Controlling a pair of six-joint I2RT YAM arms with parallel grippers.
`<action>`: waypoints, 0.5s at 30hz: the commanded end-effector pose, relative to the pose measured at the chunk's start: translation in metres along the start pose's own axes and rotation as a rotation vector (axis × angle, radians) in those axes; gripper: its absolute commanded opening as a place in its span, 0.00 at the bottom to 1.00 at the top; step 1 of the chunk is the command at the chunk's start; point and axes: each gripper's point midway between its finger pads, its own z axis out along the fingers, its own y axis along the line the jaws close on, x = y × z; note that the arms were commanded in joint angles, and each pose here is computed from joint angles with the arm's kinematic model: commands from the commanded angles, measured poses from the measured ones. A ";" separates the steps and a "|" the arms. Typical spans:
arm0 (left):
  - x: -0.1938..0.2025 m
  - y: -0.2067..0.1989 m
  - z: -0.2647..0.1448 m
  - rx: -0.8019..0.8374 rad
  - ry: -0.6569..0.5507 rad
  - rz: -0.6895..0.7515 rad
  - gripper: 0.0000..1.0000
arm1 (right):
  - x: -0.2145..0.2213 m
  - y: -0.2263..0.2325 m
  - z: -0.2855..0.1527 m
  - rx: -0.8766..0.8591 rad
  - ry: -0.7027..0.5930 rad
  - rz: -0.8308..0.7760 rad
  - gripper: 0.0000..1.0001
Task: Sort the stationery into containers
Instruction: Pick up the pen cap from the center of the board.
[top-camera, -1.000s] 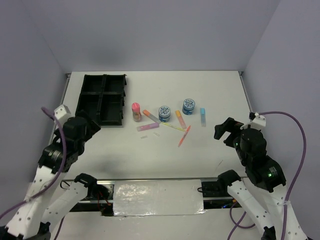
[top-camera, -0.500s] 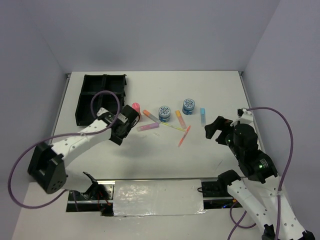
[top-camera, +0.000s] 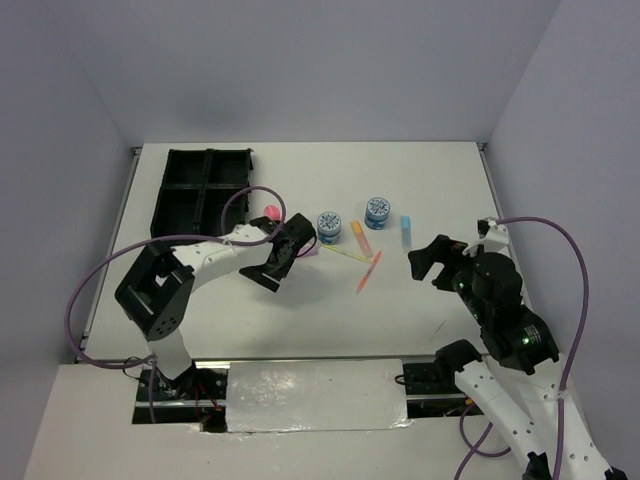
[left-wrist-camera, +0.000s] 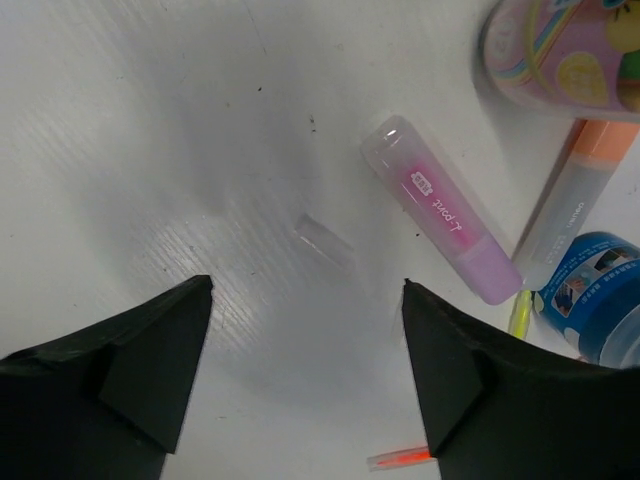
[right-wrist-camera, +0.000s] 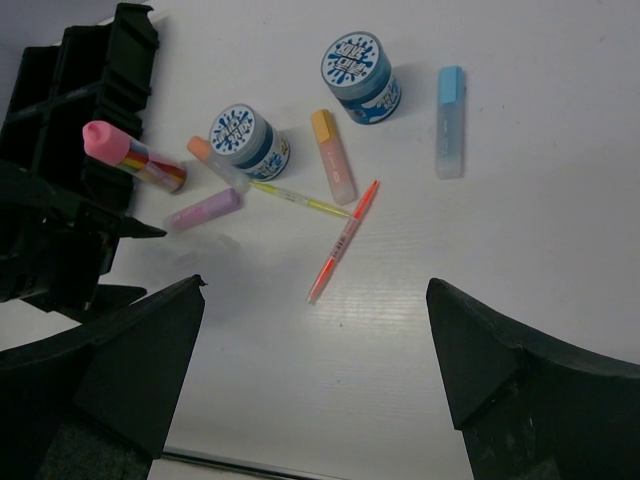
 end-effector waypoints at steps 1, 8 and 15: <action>0.001 -0.001 0.003 -0.018 -0.004 -0.134 0.84 | -0.009 0.008 -0.003 -0.046 -0.045 -0.005 1.00; 0.009 -0.005 0.008 -0.041 0.011 -0.144 0.76 | -0.010 0.010 -0.004 -0.065 -0.049 -0.014 1.00; 0.016 -0.004 0.017 -0.060 0.019 -0.151 0.77 | -0.009 0.011 -0.003 -0.070 -0.048 -0.016 1.00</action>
